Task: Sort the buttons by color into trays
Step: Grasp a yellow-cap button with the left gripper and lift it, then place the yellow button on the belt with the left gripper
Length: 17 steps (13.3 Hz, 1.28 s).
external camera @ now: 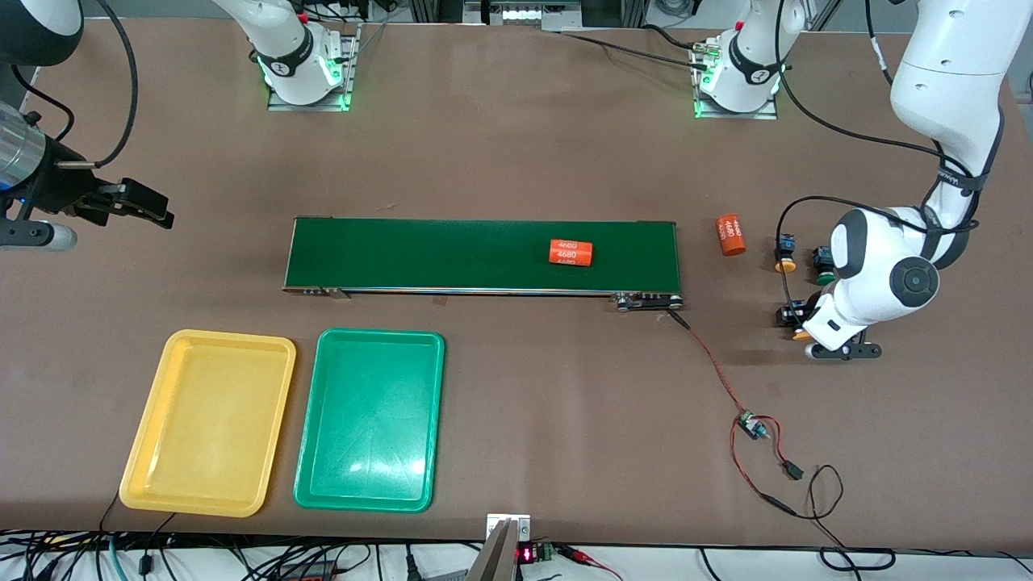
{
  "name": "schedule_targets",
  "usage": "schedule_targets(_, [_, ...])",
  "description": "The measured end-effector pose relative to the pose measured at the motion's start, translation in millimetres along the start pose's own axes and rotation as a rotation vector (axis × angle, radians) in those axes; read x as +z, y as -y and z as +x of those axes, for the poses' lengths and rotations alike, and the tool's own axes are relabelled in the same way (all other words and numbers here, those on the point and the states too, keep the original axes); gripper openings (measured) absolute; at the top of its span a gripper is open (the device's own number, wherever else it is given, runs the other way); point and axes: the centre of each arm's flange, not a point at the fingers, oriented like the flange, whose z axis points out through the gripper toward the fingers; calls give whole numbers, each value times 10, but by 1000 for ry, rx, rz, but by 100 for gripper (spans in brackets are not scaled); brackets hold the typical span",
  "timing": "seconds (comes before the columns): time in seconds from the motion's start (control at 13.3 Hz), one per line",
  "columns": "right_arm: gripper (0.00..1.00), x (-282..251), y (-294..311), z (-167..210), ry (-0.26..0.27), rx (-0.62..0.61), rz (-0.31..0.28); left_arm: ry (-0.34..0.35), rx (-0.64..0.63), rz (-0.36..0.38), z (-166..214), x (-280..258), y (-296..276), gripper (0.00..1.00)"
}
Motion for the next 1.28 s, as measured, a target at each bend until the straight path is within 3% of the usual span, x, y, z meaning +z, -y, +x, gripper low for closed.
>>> schedule_targets(0.08, [100, 0, 2, 0, 0, 0, 0, 11, -3, 1, -15, -32, 18, 33])
schedule_targets(0.45, [100, 1, 11, -1, 0, -2, 0, 42, 37, -6, -18, -585, -262, 33])
schedule_targets(0.75, [100, 2, 28, -2, 0, -5, 1, 80, 89, -35, -151, -1139, -1346, 33])
schedule_targets(1.05, [100, 2, 29, -2, 1, -13, 1, 107, 120, -59, -496, -1236, -2393, 33])
schedule_targets(1.28, [100, 3, 29, -2, 1, -14, 1, 125, 112, -60, -719, -1201, -2812, 33])
